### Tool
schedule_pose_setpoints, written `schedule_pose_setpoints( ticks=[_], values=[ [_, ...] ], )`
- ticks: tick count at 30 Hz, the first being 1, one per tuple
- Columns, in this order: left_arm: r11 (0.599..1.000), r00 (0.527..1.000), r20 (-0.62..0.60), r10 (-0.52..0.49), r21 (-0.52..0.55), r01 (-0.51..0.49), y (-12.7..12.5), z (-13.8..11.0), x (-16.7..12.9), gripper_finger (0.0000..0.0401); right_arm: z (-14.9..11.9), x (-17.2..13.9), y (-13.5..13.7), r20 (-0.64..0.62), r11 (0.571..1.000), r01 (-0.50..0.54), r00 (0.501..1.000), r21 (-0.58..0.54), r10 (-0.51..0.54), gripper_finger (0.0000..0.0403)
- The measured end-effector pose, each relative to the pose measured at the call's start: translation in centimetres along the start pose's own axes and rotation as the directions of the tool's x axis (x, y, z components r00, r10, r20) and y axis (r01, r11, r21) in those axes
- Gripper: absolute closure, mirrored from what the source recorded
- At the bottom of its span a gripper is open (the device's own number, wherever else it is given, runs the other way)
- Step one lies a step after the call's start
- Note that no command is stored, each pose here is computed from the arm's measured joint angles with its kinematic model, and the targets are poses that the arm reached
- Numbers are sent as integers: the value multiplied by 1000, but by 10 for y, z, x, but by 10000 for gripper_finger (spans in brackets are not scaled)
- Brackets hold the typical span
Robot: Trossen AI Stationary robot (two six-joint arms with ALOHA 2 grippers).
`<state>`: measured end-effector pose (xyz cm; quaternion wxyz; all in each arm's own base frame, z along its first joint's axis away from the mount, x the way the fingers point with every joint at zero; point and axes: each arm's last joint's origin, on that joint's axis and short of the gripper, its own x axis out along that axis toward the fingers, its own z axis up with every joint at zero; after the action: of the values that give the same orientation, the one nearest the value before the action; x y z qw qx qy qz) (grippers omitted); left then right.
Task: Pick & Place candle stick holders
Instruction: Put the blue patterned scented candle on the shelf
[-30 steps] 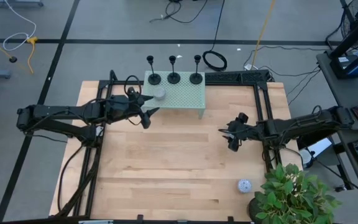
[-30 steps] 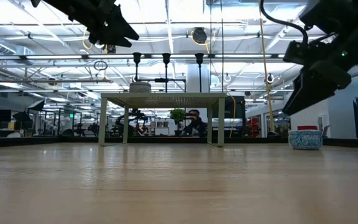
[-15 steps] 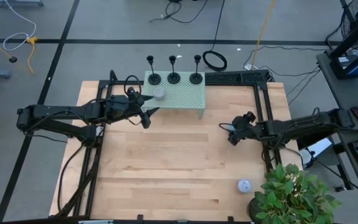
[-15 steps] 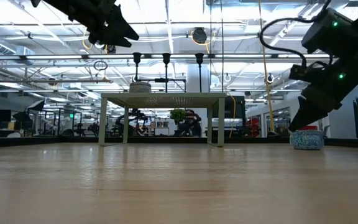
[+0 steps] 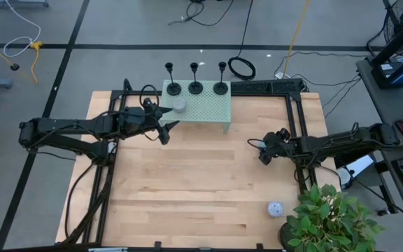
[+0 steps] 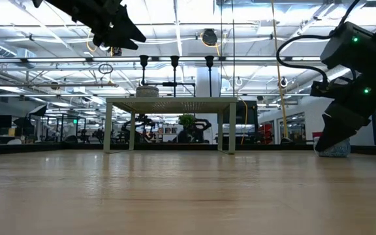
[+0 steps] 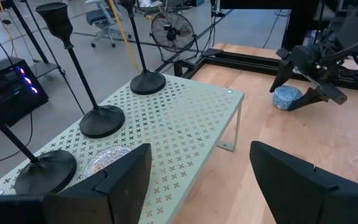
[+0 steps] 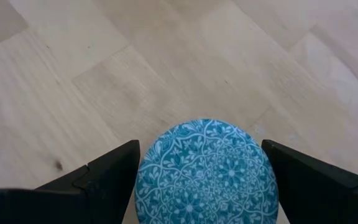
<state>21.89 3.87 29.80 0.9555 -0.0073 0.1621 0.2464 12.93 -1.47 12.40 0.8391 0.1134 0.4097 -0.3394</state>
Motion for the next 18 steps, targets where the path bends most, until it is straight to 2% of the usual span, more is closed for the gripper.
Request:
schedule_pose_setpoints(
  ticks=[8, 12, 18],
  values=[
    [1000, 1000, -2, 0, 0, 0, 0, 0, 0, 128, 0, 0, 0, 0, 1000, 1, 1000, 10, -1, 73],
    [1000, 1000, -7, 0, -3, 0, 0, -1, 0, 128, 1, 0, 0, 6, 997, -4, 1000, 73, 4, 74],
    [1000, 999, -34, 2, -15, -2, 0, -3, 0, 128, 8, 0, 5, 72, 992, -66, 996, 110, 58, 100]
  ],
)
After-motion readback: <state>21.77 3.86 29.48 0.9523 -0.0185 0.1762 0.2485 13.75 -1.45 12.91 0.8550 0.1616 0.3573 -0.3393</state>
